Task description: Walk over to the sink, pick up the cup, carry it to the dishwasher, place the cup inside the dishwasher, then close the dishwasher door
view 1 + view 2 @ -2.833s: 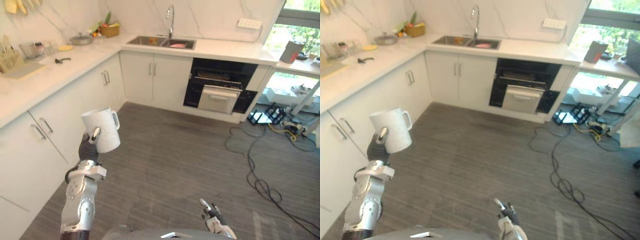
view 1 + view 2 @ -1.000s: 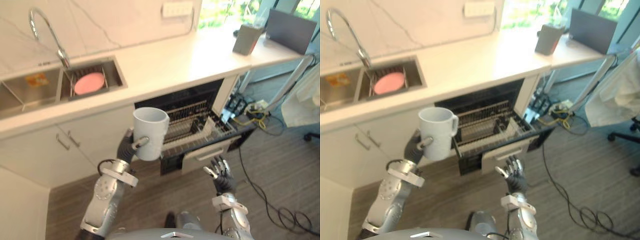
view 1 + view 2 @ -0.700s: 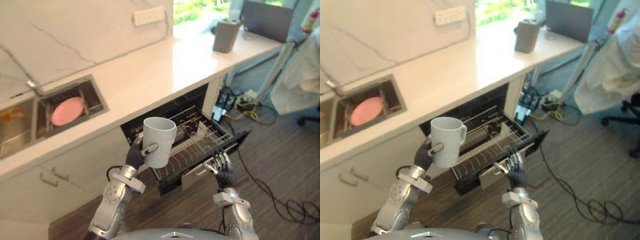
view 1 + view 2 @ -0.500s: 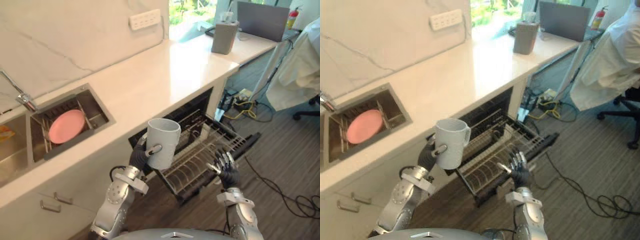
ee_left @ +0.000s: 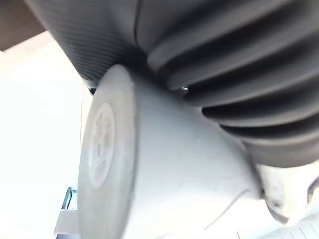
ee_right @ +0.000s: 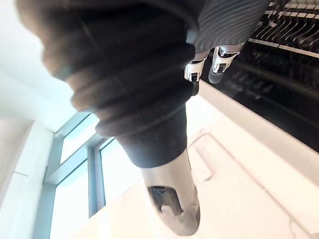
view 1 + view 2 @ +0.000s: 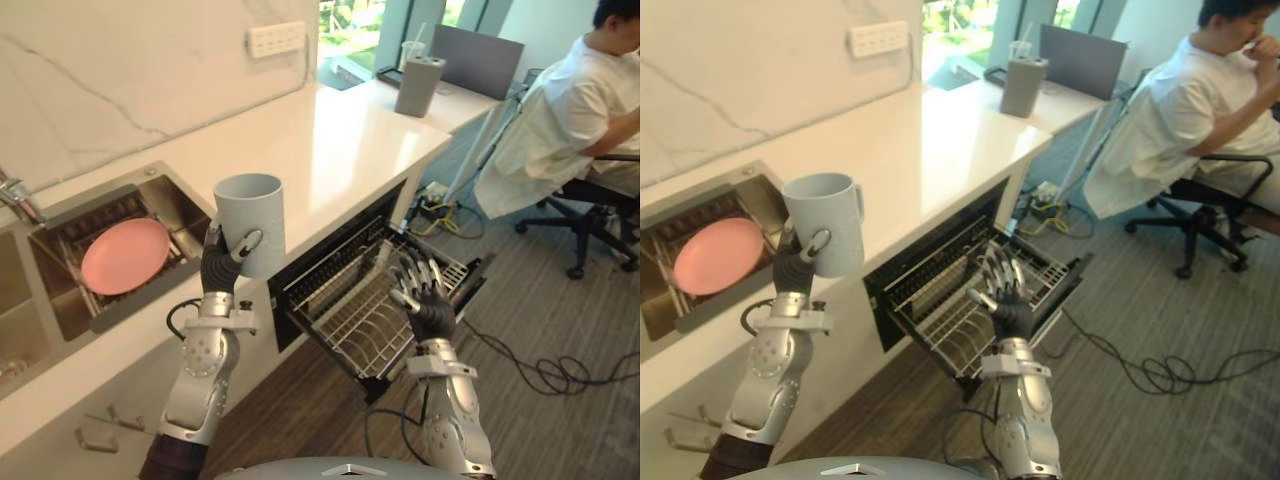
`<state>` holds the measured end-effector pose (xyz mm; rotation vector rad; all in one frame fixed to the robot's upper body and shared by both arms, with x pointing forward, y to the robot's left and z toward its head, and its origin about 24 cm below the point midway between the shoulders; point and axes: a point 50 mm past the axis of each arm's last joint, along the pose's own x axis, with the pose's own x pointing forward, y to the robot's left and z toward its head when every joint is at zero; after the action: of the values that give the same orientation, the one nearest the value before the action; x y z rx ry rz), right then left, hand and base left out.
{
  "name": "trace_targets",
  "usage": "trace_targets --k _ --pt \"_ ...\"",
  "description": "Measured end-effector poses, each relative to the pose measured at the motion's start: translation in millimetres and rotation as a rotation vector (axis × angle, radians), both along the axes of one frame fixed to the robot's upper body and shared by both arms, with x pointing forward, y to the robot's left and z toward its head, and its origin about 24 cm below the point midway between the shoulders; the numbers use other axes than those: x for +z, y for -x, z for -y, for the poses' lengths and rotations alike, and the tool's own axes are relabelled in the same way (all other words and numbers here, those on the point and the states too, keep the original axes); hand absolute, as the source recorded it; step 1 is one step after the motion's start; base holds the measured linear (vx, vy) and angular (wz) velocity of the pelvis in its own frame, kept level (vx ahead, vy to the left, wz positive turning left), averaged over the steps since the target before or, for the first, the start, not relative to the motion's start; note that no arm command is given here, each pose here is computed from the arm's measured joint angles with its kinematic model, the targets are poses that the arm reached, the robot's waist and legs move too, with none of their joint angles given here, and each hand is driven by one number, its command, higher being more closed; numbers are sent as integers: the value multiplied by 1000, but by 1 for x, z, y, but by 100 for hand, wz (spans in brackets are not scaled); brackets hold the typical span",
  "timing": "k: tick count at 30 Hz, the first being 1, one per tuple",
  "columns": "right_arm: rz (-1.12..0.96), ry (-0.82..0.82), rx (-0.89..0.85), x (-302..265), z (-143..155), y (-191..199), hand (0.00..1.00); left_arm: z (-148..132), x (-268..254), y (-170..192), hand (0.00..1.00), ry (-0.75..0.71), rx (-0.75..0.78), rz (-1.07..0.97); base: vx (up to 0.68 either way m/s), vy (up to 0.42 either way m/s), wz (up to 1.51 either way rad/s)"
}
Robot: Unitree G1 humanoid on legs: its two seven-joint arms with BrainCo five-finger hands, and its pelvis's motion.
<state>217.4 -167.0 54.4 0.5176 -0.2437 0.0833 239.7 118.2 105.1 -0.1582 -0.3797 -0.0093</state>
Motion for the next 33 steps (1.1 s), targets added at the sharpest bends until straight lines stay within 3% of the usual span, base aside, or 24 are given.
trace_targets --k 4,9,15,23,27,33 --pt "69 -12 64 20 -5 -20 0 11 -1 -14 100 -48 92 -5 18 -65 -14" --pt "85 -119 198 41 -12 -36 0 -1 -4 -24 100 -160 366 15 -27 -64 -12" --pt "-33 -213 370 37 -39 -40 0 0 0 -31 100 -338 536 88 -60 -26 -16" --pt "-125 -182 458 38 -64 -42 0 15 -10 -34 100 -538 628 93 -3 -5 -2" --pt "-150 -168 510 44 -89 -43 0 32 -14 -36 100 -622 576 109 -20 -10 10" --pt "-191 -161 489 48 -102 -45 0 52 -25 -30 100 -710 504 110 -24 -7 5"
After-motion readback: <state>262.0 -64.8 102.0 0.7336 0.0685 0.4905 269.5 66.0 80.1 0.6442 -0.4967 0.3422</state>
